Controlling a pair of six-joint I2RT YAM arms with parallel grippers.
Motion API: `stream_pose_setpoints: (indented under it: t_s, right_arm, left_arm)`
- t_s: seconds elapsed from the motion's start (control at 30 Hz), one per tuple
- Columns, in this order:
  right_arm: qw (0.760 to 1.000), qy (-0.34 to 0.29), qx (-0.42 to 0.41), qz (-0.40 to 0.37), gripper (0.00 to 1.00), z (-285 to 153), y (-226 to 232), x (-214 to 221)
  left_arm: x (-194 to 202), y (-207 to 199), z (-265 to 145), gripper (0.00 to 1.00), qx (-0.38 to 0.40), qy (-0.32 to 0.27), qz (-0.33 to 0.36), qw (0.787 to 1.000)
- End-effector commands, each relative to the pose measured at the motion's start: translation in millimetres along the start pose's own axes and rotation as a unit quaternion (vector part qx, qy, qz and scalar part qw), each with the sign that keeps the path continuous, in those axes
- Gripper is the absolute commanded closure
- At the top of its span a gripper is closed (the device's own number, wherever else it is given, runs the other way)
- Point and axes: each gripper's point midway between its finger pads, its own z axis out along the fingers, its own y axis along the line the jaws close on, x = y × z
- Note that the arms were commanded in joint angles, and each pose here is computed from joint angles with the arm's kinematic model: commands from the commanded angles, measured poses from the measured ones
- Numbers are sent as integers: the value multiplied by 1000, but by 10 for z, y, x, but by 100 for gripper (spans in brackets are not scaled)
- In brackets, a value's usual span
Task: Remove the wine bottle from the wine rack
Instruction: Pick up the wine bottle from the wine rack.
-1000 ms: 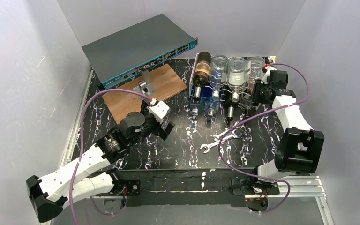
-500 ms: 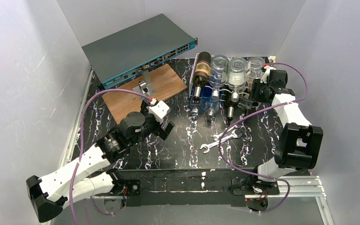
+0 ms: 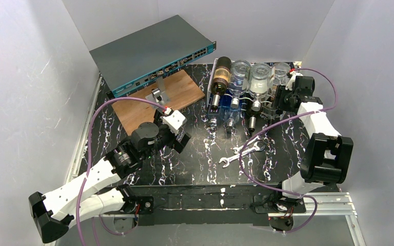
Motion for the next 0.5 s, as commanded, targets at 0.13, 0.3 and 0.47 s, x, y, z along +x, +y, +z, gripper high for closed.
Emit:
stream_pose_setpoints:
  t_s: [0.13,0.3,0.47]
  right_arm:
    - [998,-52,9,21,41,50,-50,-382]
    - [998,-58,10,33,41,54,-47,-437]
    - [998,-57,9,40,41,78,-41,-467]
  left_arm:
    - [-22,41,-11,1,-10,-7,2,1000]
    - [-14,33,-1,1,-9,-5,2,1000]
    - [-6,39,2,1,-10,-4,2,1000]
